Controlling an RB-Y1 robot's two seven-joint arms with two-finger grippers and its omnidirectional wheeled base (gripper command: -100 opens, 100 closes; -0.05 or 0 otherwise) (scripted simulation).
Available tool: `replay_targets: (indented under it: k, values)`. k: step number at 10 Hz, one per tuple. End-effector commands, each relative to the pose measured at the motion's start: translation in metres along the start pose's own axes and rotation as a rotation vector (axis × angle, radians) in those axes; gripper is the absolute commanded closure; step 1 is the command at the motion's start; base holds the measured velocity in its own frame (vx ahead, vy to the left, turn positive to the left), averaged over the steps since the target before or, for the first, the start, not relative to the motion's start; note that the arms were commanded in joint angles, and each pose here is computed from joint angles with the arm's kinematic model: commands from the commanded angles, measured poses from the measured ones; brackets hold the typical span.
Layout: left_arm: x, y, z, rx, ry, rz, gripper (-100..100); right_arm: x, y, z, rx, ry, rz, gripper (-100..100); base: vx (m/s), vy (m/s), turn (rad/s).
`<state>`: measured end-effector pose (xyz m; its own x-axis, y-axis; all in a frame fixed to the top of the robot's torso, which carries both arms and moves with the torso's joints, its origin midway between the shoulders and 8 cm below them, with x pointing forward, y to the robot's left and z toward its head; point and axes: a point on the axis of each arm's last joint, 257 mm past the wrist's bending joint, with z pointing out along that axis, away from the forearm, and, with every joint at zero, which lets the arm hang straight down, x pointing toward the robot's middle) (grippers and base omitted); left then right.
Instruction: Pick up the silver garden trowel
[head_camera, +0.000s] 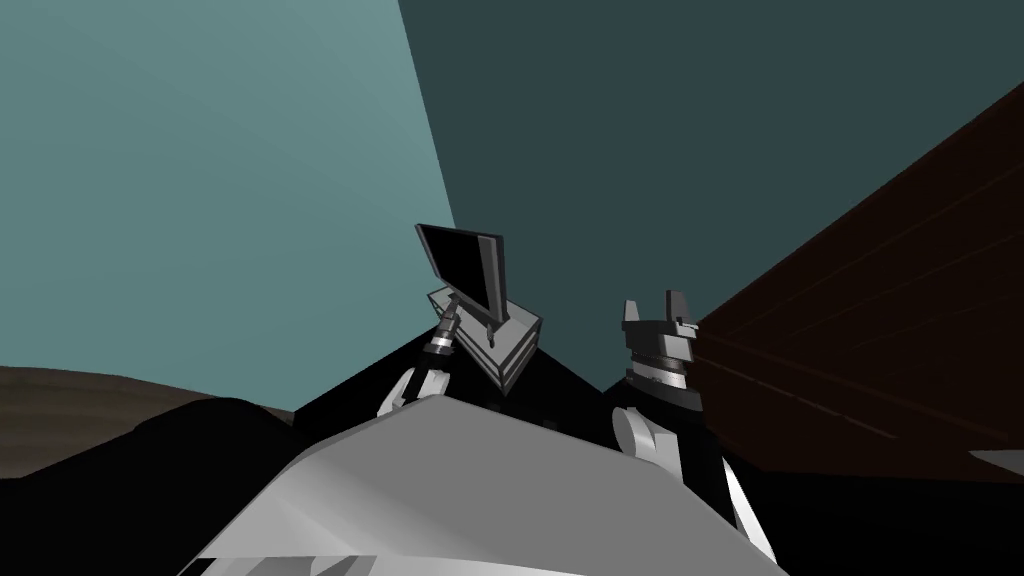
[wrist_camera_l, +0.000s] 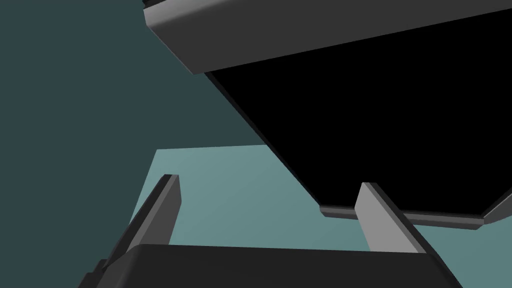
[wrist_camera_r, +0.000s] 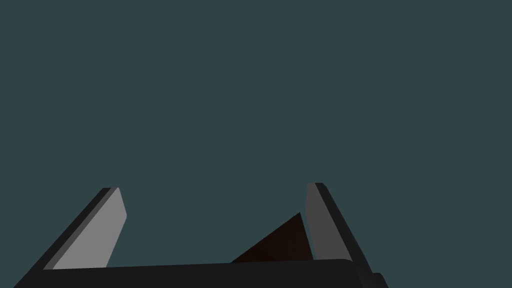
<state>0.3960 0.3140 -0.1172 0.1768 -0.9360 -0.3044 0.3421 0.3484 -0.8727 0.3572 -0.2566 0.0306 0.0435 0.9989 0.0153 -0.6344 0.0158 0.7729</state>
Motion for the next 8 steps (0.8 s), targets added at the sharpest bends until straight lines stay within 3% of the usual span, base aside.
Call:
replay_targets:
  k: [1,6,7,8]
  values:
    - [0.003,0.026,-0.005,-0.059,0.019,0.014,-100,0.000,0.000,0.000,0.000,0.000,0.000,0,0.040,-0.066,-0.114]
    - [0.002,0.099,-0.026,-0.231,0.063,0.053,-100,0.000,0.000,0.000,0.000,0.000,0.000,0,0.037,-0.068,-0.115]
    - [0.003,0.104,-0.028,-0.242,0.064,0.054,-100,0.000,0.000,0.000,0.000,0.000,0.000,0,0.024,-0.045,-0.050]
    - [0.001,0.126,-0.036,-0.296,0.076,0.068,-100,0.000,0.000,0.000,0.000,0.000,0.000,0,0.032,-0.061,-0.118]
